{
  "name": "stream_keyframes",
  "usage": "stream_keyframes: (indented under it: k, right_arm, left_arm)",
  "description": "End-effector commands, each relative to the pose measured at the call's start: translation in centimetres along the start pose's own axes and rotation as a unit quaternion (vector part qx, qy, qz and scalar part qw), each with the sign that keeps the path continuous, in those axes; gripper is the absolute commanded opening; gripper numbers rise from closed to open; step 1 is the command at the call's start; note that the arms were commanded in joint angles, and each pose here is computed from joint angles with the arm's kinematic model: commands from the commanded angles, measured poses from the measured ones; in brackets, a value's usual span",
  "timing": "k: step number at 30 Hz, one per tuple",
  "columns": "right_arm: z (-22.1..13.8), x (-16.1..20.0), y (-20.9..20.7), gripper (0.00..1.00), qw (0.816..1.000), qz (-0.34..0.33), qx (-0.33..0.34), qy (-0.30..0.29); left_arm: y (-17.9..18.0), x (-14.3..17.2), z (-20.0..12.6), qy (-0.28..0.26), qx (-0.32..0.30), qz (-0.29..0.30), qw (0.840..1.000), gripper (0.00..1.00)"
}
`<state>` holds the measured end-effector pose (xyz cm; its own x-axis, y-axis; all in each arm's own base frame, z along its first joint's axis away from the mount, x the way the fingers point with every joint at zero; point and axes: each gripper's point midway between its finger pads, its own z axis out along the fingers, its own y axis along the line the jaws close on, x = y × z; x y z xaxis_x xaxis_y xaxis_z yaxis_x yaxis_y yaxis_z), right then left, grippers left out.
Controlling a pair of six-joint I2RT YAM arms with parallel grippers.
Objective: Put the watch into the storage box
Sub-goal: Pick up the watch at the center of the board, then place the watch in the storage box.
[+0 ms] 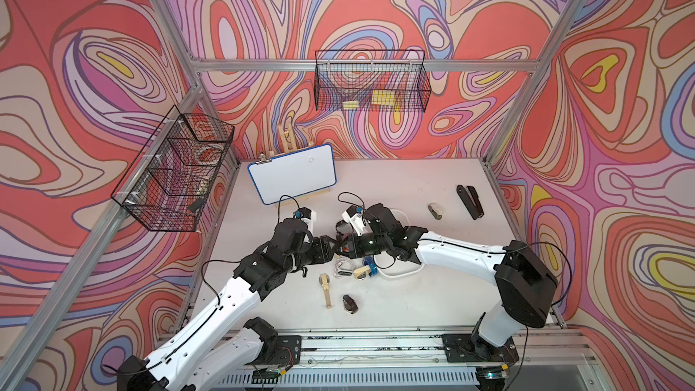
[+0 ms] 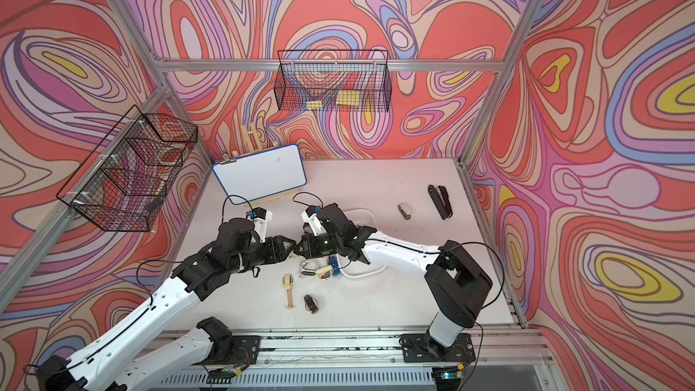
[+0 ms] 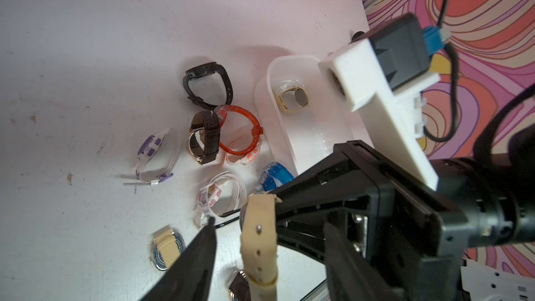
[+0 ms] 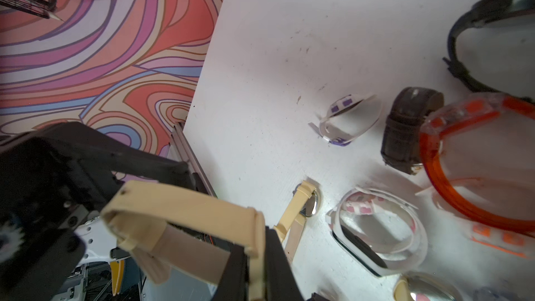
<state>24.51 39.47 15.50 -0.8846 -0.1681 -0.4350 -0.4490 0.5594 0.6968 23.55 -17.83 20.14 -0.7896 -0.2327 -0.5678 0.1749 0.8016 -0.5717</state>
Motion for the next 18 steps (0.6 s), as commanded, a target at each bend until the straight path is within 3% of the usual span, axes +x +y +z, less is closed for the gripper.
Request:
stream_keyframes:
  k: [1, 5, 10, 13, 18]
  right_arm:
    - [-2.2, -0.3, -2.1, 0.00, 0.997, -0.007, 0.071, -0.001]
    - [-6.0, -1.4, -7.2, 0.00, 0.987, 0.014, 0.162, -0.016]
    - [-11.7, -1.3, -14.5, 0.03, 0.930, -0.018, 0.367, 0.006]
    - [-12.9, -0.9, -17.4, 0.03, 0.903, -0.027, 0.427, 0.042]
    - [-12.2, 0.2, -20.2, 0.03, 0.884, -0.029, 0.459, 0.088]
  left_arm:
    - [-0.3, -0.4, -0.9, -0.014, 0.006, 0.005, 1.000, 0.89]
    - [0.9, -0.6, -2.8, -0.025, -0.034, 0.015, 0.999, 1.00]
    - [3.1, 0.1, -5.0, -0.007, -0.107, 0.031, 0.994, 1.00]
    - [3.7, 0.9, -5.3, 0.005, -0.119, 0.035, 0.992, 1.00]
    - [4.1, 1.7, -6.0, 0.011, -0.126, 0.039, 0.991, 1.00]
